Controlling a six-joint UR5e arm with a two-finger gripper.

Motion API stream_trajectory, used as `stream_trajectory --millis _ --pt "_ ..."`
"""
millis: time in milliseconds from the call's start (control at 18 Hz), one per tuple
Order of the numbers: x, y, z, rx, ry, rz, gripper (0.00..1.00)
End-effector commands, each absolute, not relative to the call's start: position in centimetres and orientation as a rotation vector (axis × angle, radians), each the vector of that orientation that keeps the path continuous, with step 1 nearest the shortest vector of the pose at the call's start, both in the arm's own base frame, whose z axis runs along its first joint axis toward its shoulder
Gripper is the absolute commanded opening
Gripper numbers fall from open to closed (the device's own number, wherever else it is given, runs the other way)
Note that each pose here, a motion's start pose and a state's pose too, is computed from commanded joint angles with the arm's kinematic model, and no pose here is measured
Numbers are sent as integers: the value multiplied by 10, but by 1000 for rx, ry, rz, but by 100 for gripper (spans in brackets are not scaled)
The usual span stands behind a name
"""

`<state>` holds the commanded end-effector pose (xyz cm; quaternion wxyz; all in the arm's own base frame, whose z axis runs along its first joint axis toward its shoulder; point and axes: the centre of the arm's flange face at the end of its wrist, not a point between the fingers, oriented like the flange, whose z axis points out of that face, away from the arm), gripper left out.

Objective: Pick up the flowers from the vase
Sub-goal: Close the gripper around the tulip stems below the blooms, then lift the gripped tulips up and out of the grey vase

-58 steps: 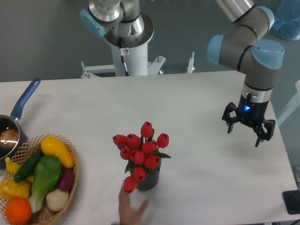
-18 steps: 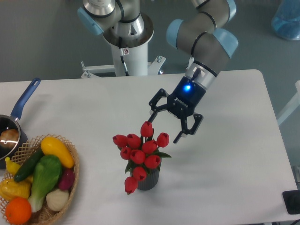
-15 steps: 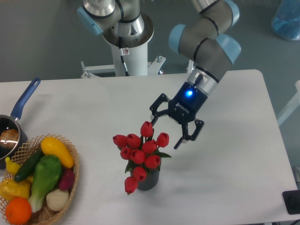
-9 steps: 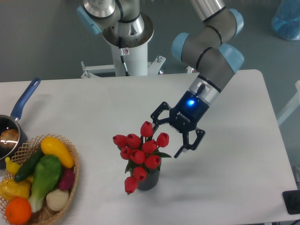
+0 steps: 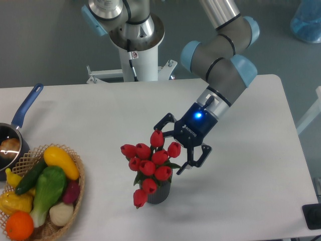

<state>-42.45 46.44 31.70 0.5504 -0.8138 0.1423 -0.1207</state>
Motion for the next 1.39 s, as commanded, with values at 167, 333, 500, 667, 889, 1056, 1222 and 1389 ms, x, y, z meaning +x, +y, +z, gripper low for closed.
stream_trajectory --millis 167,333,500,667,889,1056,1222,1389 --pt "-424 464 313 -1924 331 -296 47" --pt "-424 462 309 -1928 319 -302 10" --pt "-428 457 314 -1926 305 -295 4" --pt "-431 455 321 -1935 253 -317 0" --pt "-430 452 338 -1935 228 -314 0" --pt "-424 450 357 -1934 201 -318 0" --pt "-412 448 390 -1894 171 -340 0" --pt "-407 446 425 -1873 134 -352 0"
